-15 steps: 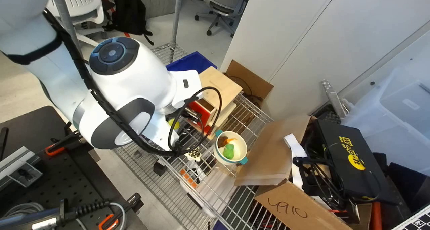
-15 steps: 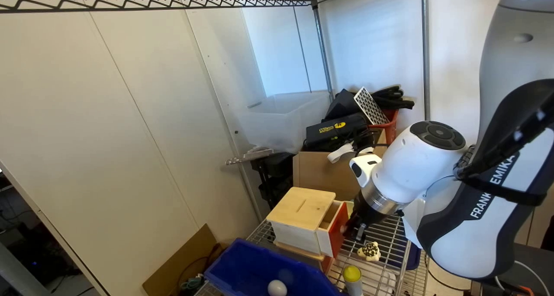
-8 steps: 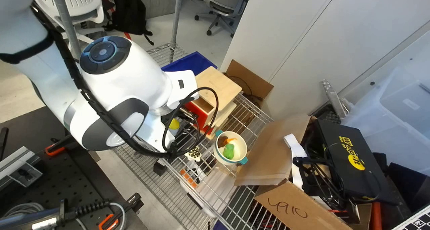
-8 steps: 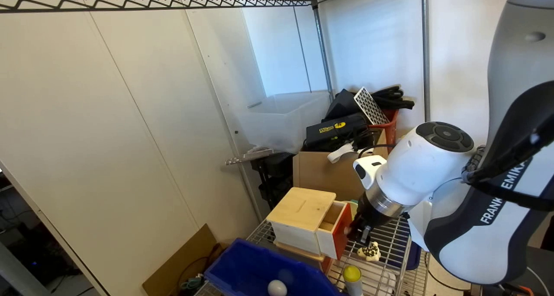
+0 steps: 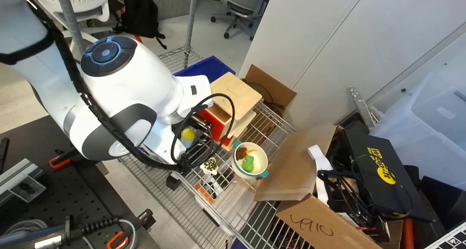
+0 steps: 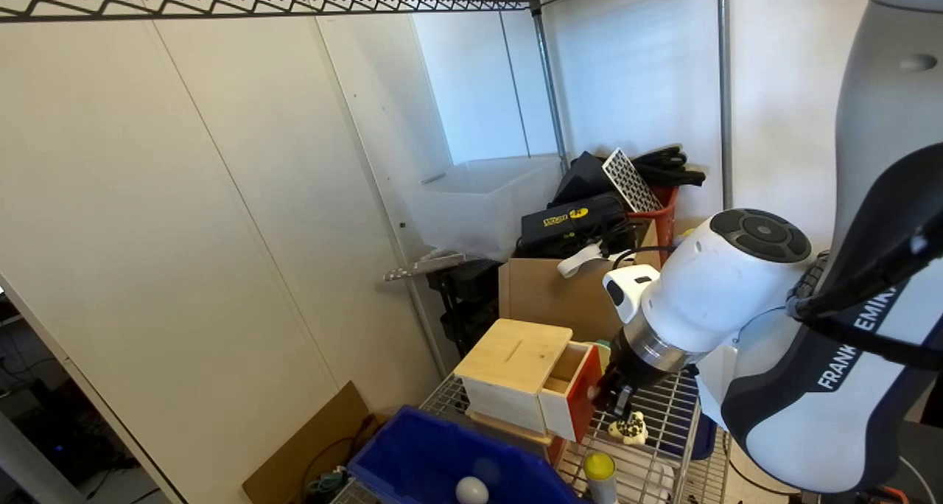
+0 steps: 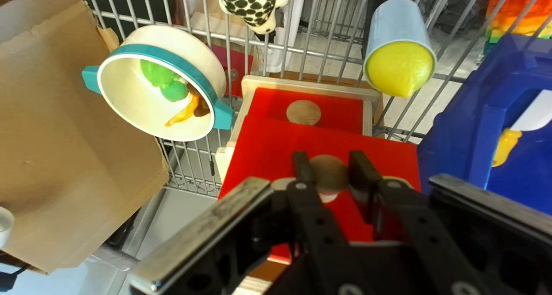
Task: Open the top drawer
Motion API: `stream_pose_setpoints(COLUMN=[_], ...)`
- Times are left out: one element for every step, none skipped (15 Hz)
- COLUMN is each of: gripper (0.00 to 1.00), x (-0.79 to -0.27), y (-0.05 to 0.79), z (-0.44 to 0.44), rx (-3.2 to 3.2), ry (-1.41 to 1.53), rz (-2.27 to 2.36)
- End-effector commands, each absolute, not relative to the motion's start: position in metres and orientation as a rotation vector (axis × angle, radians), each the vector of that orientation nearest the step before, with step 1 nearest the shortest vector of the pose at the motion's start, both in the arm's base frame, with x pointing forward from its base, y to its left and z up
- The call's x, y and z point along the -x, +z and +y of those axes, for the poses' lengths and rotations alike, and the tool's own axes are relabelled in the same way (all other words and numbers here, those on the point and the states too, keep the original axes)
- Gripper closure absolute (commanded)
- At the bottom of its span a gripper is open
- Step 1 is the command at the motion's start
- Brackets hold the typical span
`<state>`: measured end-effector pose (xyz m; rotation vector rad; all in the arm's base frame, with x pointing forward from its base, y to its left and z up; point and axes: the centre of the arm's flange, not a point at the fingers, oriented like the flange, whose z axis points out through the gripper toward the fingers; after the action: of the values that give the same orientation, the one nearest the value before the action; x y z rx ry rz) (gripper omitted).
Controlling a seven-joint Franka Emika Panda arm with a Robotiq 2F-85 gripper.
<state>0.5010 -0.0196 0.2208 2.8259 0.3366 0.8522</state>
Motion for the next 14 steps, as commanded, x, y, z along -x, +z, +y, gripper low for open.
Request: stream_pose_setpoints(gripper=[0.93, 0.93, 0.93, 0.93, 0.93, 0.93, 0.93, 0.93, 0.93, 0.93, 0.93, 0.93, 0.93, 0.93], x=[-0.4986, -0.4995, -0.4998, -0.5003, -0.5004, -0.5005, -0.5005, -0.5005, -0.5003, -0.5003, -0.5004, -0.5005, -0.5006, -0.5007], y=[0.2283, 0.2290, 0.2297, 0.2298, 0.2301, 0.2303, 0.2305, 0.2308, 0.2309, 0.2311, 0.2309, 0.2312, 0.2313, 0.2315], z=[-0.0187, -0.0199, -0.0213, -0.0228, -0.0240, -0.0251, -0.0259, -0.0264, -0.0269, -0.0273, -0.0274, -0.0274, -0.0272, -0.0271], rx=[-2.809, -2.807, -2.805, -2.804, -2.803, -2.802, -2.801, -2.800, -2.799, -2.797, -2.796, -2.795, -2.794, -2.793], ry=[0.872, 0.875, 0.877, 0.878, 0.878, 0.877, 0.878, 0.877, 0.877, 0.877, 0.877, 0.877, 0.877, 0.877], rz=[0.266, 0.250, 0.236, 0.223, 0.211, 0.203, 0.194, 0.191, 0.189, 0.185, 0.182, 0.183, 0.184, 0.184])
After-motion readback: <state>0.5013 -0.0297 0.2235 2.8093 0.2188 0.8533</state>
